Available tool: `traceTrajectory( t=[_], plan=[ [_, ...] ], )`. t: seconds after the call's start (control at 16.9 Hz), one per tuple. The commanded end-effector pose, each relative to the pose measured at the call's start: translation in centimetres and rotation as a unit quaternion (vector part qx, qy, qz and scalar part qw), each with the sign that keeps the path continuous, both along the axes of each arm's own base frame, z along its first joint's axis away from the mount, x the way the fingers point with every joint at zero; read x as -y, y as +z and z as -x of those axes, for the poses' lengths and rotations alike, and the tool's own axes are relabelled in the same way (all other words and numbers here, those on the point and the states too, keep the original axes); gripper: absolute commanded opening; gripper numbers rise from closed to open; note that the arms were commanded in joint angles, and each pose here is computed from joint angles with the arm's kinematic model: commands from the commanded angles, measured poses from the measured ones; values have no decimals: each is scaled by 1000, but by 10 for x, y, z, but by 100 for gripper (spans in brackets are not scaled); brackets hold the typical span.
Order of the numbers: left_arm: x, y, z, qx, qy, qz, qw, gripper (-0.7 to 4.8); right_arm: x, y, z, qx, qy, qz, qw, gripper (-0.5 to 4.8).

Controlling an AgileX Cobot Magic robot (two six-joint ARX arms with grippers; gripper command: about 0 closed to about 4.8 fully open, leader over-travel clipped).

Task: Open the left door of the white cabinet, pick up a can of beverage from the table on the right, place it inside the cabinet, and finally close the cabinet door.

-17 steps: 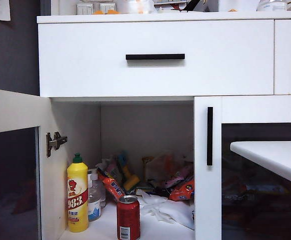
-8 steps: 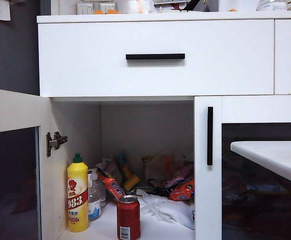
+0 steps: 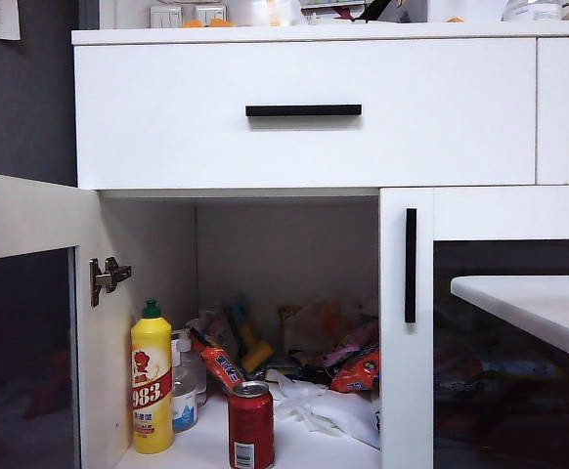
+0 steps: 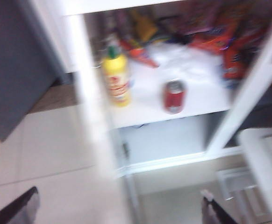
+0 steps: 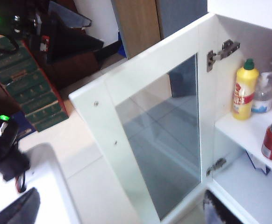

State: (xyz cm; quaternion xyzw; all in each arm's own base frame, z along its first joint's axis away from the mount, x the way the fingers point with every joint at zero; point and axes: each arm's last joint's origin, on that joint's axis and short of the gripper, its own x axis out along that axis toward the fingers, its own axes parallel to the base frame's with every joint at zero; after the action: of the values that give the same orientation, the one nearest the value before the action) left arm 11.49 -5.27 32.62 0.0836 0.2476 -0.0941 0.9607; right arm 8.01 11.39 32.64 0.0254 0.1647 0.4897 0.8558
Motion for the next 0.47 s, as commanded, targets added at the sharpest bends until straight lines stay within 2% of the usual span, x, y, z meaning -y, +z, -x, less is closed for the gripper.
traceTrajectory(
  t=[0.06,0.18,0.42,0.47],
  plan=[
    [-16,-1,-5,-17,-4,0,1000,479,-7,6,-4,18,14,-24,999,453],
    [-29,-1,-9,-24,7,20,999,479,-7,8,-4,32,16,-27,999,453],
    [-59,-12,-20,-60,8,121,991,473,-7,11,-5,45,15,-41,998,453],
    [-62,-21,-23,-70,14,133,989,464,-7,12,-5,48,15,-45,998,453]
  ],
)
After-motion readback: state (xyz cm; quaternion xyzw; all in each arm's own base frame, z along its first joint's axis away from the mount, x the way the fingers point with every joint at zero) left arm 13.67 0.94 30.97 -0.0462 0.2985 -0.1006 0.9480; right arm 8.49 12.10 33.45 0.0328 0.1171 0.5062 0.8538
